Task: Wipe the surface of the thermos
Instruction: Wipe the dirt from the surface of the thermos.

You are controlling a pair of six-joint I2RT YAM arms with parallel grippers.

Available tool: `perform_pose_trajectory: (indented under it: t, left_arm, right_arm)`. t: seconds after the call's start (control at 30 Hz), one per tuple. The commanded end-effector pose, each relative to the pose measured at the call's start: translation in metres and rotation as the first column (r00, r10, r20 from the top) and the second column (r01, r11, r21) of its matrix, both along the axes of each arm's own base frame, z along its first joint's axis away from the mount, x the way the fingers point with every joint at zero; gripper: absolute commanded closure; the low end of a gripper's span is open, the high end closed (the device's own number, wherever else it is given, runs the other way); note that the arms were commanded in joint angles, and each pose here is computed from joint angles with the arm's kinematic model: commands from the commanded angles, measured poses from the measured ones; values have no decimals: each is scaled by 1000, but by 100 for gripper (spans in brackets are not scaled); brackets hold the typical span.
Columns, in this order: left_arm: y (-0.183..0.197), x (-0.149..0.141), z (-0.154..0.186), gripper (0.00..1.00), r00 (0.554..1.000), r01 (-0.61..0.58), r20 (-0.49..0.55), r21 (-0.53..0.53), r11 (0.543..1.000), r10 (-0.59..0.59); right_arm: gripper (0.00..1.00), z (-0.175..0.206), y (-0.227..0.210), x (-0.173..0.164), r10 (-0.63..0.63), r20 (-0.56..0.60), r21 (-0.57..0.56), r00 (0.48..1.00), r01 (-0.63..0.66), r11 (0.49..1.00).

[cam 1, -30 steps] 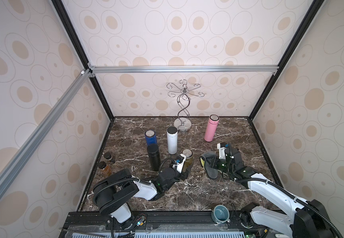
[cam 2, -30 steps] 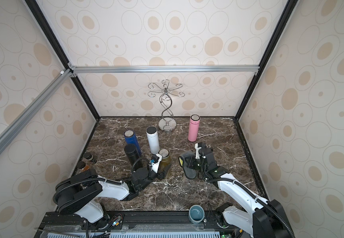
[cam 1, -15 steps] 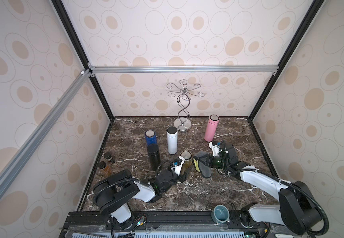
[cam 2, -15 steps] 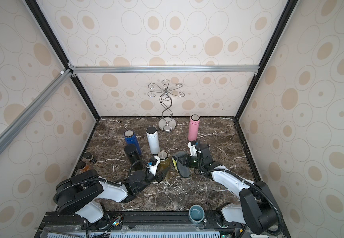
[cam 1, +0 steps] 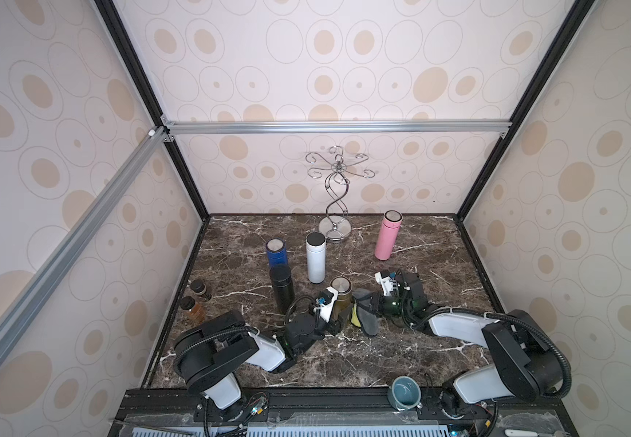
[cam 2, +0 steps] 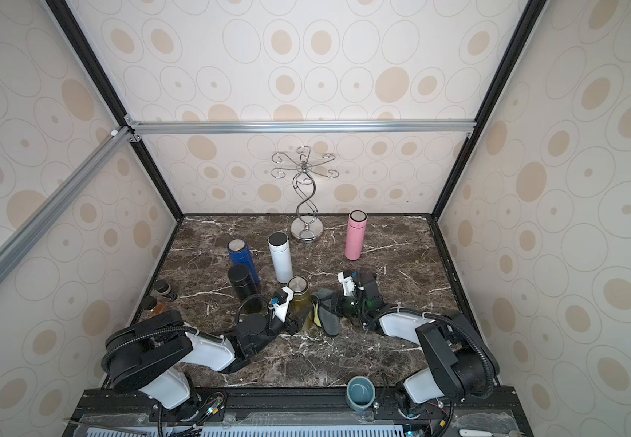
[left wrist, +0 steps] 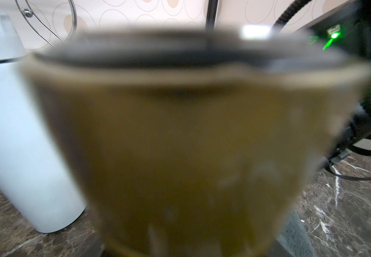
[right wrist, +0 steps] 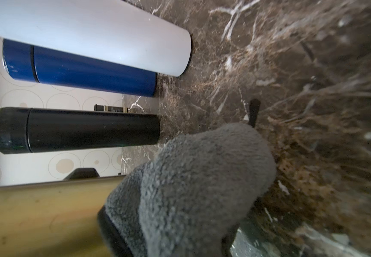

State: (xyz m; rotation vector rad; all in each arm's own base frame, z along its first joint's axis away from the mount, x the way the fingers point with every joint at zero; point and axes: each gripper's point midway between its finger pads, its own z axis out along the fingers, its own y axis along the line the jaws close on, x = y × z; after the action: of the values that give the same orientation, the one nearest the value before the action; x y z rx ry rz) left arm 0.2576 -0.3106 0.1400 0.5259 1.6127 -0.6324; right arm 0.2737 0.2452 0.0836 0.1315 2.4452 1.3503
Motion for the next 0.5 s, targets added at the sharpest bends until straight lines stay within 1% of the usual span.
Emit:
perform_pose_trajectory:
  t: [0.0,0.13,0.23,0.37,0.47]
  left_arm:
    - [-5,1,11,39,1000,10,17,-48,999,-9]
    - [-5,1,11,39,1000,10,18,-39,999,-9]
    - [-5,1,11,39,1000,10,18,-36,999,-9]
    - [-3,2,11,39,1000,0,19,-31,1000,1]
    - [-3,2,11,39,1000,-2,20,-30,1000,3]
  right_arm:
    - [100,-4,6,-8,23,-10,-50,1000,-23,999]
    - [100,-5,1,-15,25,-7,-119,1000,-26,993]
    - [100,15,-3,-14,19,47,-131,999,-13,991]
    - [100,48,-11,-6,3,143,-175,990,22,984]
    - [100,58,-13,3,-16,176,-193,984,51,980]
